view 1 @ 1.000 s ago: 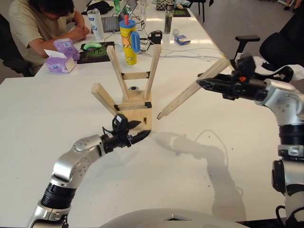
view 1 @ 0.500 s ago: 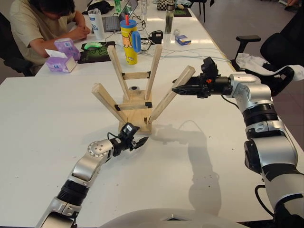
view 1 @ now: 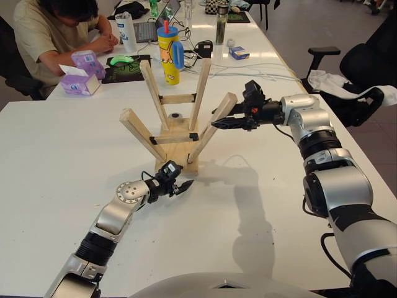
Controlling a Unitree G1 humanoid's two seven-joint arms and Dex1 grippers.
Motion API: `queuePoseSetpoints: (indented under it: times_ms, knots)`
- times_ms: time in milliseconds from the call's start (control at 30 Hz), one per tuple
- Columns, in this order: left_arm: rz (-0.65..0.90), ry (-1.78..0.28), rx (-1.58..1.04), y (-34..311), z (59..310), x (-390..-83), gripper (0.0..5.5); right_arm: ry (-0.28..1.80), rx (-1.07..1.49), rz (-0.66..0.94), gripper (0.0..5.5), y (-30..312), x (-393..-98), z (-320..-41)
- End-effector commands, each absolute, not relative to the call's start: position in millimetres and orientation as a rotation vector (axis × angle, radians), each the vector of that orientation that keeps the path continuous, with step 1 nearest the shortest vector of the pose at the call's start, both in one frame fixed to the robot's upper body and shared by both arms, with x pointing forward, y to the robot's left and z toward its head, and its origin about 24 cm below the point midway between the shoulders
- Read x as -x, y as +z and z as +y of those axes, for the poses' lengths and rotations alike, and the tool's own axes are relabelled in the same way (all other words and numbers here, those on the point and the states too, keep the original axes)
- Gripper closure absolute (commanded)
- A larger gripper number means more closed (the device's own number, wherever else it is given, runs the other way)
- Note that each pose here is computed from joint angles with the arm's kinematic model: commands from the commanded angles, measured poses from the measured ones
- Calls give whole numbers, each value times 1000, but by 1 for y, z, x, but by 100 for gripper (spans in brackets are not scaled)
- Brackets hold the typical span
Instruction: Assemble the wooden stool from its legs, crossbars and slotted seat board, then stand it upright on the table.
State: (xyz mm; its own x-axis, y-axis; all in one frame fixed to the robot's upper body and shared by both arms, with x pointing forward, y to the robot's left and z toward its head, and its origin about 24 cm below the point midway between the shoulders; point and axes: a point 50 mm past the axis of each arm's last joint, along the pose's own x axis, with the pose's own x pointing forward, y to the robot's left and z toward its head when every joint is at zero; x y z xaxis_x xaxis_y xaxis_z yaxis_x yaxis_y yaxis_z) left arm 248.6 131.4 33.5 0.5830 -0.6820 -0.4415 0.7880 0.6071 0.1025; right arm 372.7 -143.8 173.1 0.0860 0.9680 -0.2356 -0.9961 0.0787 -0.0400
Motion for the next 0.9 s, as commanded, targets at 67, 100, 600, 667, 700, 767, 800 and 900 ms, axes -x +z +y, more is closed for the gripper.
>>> queuePoseSetpoints:
  times_ms: [67,100,600,667,700,767,800,900]
  knots:
    - [568,-864,-275,2,137,-228,225,1549,489,221,343,173,-371,-123]
    - [568,-859,-273,1,137,-228,225,1583,507,242,343,168,-368,-119]
    - [573,-812,-225,-5,130,-223,225,1515,446,419,344,139,-368,-86]
    - [575,-803,-220,-6,129,-224,225,1519,448,449,344,141,-370,-79]
    - [577,-796,-215,-7,129,-224,225,1515,454,483,344,139,-370,-77]
    - [579,-785,-214,-9,129,-225,225,1505,510,533,344,131,-369,-76]
    - [579,-773,-208,-9,129,-225,225,1506,483,552,344,127,-368,-74]
    - [548,-734,-195,-8,130,-229,225,1473,432,587,344,119,-367,-69]
